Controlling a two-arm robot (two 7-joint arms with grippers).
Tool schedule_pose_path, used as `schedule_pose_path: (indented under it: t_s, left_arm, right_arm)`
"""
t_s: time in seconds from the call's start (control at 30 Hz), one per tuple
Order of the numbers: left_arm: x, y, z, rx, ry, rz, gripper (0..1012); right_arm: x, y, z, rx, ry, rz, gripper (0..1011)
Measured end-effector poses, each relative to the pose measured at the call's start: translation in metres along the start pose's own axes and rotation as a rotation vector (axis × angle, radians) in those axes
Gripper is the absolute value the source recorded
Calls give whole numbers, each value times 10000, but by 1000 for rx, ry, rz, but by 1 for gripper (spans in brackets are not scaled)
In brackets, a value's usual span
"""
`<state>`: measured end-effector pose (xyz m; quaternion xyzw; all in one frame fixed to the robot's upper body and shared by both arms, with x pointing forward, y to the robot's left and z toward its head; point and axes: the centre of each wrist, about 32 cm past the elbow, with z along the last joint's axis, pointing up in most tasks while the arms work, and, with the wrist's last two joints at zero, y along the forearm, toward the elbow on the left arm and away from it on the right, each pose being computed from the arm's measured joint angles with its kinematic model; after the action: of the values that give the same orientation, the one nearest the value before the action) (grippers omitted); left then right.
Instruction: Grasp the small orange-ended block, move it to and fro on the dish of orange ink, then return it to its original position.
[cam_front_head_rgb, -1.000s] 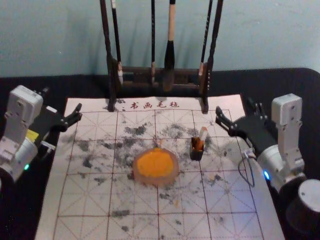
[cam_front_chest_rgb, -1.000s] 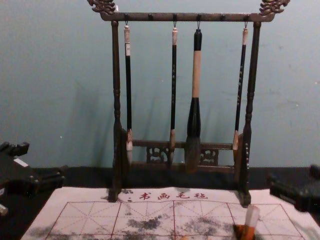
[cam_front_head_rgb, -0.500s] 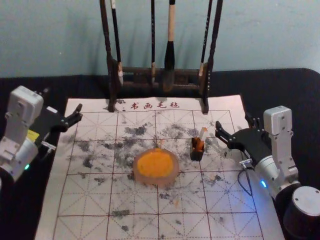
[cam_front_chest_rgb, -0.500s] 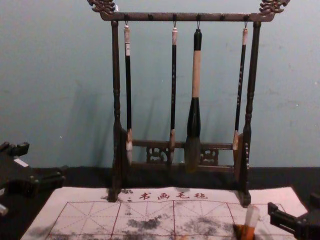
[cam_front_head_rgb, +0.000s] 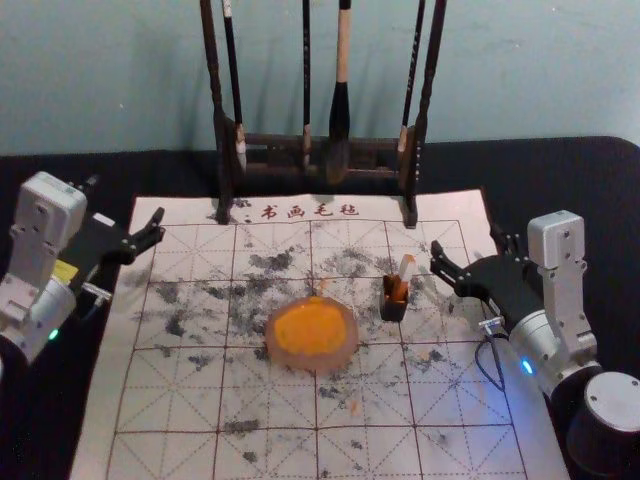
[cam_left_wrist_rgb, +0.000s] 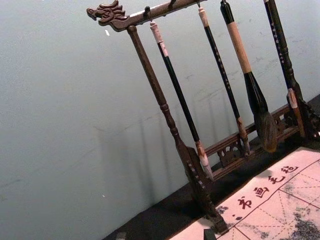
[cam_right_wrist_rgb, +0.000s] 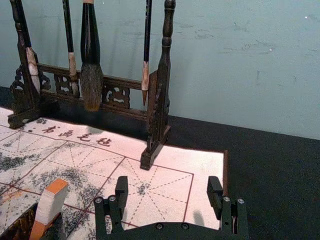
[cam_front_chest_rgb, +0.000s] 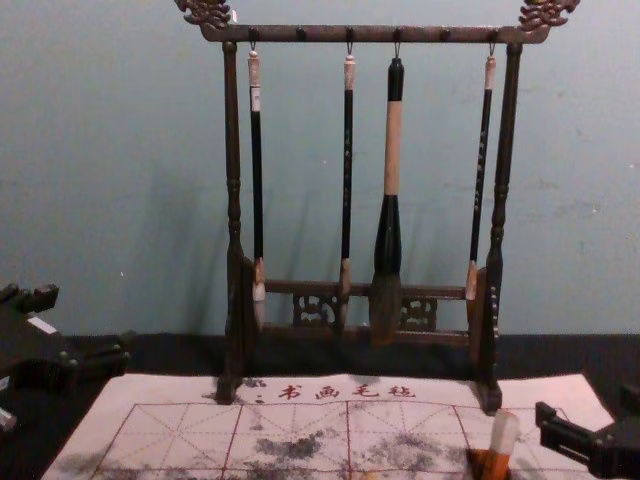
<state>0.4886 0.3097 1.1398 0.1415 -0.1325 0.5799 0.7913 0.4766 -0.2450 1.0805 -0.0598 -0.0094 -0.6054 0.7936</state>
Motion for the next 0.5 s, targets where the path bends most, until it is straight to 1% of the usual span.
schedule_pose_path:
  t_s: [0.5]
  left_arm:
    - [0, 0, 0, 0, 0, 0, 1001]
  right_arm:
    - [1, -3, 2, 1, 0, -1, 1002]
